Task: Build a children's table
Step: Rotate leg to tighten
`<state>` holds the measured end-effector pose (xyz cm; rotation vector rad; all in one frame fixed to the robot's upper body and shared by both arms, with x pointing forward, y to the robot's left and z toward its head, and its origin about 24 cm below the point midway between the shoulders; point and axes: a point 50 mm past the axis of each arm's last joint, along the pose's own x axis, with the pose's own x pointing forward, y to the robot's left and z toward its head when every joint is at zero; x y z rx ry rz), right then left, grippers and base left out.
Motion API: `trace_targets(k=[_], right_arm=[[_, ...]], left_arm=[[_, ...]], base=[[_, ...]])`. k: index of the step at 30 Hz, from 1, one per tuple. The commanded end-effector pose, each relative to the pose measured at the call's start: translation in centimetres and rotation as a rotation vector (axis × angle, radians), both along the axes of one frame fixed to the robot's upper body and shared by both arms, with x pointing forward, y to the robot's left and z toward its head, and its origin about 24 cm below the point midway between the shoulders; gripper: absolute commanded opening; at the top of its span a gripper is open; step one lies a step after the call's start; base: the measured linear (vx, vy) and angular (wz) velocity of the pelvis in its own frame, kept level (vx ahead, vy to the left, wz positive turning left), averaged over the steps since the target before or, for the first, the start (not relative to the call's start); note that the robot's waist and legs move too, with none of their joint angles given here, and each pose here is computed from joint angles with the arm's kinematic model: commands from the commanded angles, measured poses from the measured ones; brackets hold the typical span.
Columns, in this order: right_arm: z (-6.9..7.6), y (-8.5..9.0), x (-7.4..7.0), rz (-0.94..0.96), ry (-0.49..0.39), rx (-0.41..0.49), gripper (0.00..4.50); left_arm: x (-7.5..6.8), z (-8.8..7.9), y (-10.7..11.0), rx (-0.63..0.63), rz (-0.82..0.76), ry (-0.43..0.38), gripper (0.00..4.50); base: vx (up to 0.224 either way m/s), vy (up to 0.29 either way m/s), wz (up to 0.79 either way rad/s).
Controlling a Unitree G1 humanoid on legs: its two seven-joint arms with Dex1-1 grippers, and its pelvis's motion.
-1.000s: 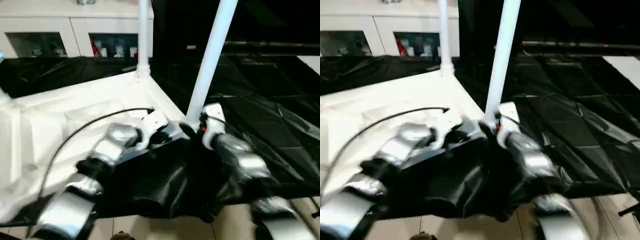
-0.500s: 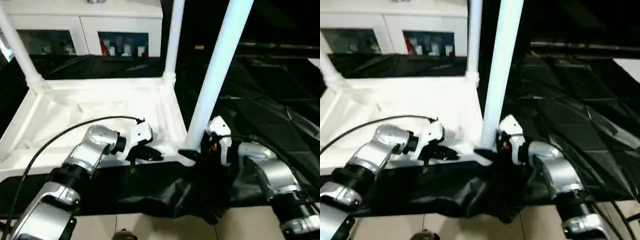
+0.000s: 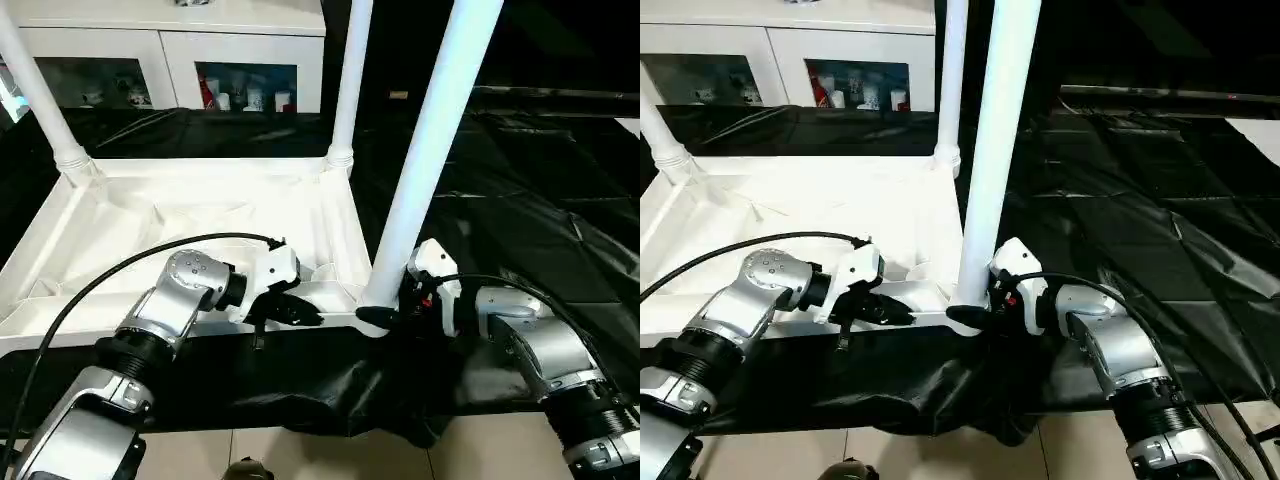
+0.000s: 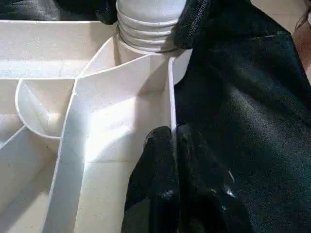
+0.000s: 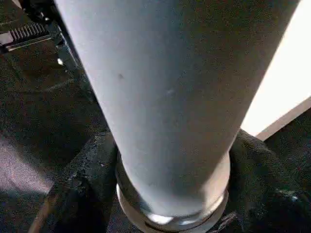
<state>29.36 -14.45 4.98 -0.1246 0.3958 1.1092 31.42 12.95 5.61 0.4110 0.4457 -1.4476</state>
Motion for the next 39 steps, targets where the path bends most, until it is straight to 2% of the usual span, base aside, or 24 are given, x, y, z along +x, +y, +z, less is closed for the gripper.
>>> trace_targets(k=[1, 3, 4, 7, 9, 11, 13, 16, 19, 22, 23, 25, 27, 28, 30, 34, 35, 39], right_arm=[[-0.2, 0.6, 0.1, -0.012, 0.003, 0.004, 2.72], [-0.9, 0.7, 0.7, -0.133, -0.002, 0.004, 2.72], [-0.9, 0.7, 0.7, -0.133, -0.002, 0.004, 2.72], [-1.5, 1.0, 1.5, -0.292, 0.010, 0.023, 2.72], [-2.2, 1.7, 2.5, -0.496, 0.043, 0.052, 2.72], [-2.5, 2.0, 2.9, -0.575, 0.060, 0.058, 2.72], [-3.0, 2.8, 3.9, -0.763, 0.114, 0.078, 2.72], [-3.3, 3.8, 4.5, -0.861, 0.154, 0.087, 2.72], [-3.2, 4.8, 4.7, -0.829, 0.136, 0.063, 2.72], [-2.8, 5.4, 4.9, -0.789, 0.098, 0.049, 2.72], [-2.5, 5.4, 5.0, -0.778, 0.087, 0.065, 3.07], [-2.3, 5.4, 5.2, -0.777, 0.083, 0.078, 3.42], [-2.1, 5.2, 5.4, -0.771, 0.072, 0.093, 3.44], [-1.8, 5.0, 5.5, -0.759, 0.051, 0.093, 3.69], [-1.3, 4.6, 5.5, -0.687, -0.002, 0.088, 3.82], [-0.6, 3.4, 4.5, -0.515, -0.049, 0.078, 3.82], [-0.5, 2.7, 3.7, -0.410, -0.071, 0.057, 3.82], [-0.1, 1.2, 1.9, -0.213, -0.096, 0.010, 3.82]], left_arm=[[0.5, 0.8, -0.9, -0.020, 0.014, -0.056, 0.00], [1.2, 0.6, -0.9, -0.002, 0.109, -0.088, 0.00], [1.2, 0.6, -0.9, -0.002, 0.109, -0.088, 0.00], [1.9, 0.5, -1.6, -0.001, 0.183, -0.106, 0.00], [2.6, 0.3, -3.2, -0.008, 0.264, -0.113, 0.00], [2.8, 0.3, -4.0, -0.011, 0.297, -0.114, 0.00], [3.1, 0.1, -6.3, -0.027, 0.372, -0.110, 0.00], [2.9, 0.0, -8.5, -0.048, 0.391, -0.098, 0.00], [2.6, 0.1, -9.5, -0.055, 0.376, -0.101, 0.00], [2.7, 0.0, -9.1, -0.047, 0.372, -0.113, 0.00], [2.9, 0.0, -8.6, -0.037, 0.376, -0.118, 0.00], [3.1, 0.0, -8.2, -0.028, 0.381, -0.125, 0.00], [3.2, 0.0, -7.7, -0.026, 0.378, -0.128, 0.00], [3.2, 0.0, -7.4, -0.025, 0.370, -0.128, 0.00], [3.1, 0.2, -6.4, -0.028, 0.341, -0.124, 0.00], [2.8, 0.3, -4.8, -0.022, 0.274, -0.122, 0.00], [2.7, 0.4, -4.1, -0.024, 0.244, -0.117, 0.00], [2.0, 0.8, -2.9, -0.046, 0.133, -0.090, 0.00]], base=[[0.000, 0.000, 0.00], [0.000, 0.000, 0.00], [0.000, 0.000, 0.00], [0.000, 0.000, 0.00], [0.000, 0.000, 0.00], [0.000, 0.000, 0.00], [0.000, 0.000, 0.00], [0.000, 0.000, 0.00], [0.000, 0.000, 0.00], [0.000, 0.000, 0.00], [0.000, 0.000, 0.00], [0.000, 0.000, 0.00], [0.000, 0.000, 0.00], [0.000, 0.000, 0.00], [0.000, 0.000, 0.00], [0.000, 0.000, 0.00], [0.000, 0.000, 0.00], [0.000, 0.000, 0.00]])
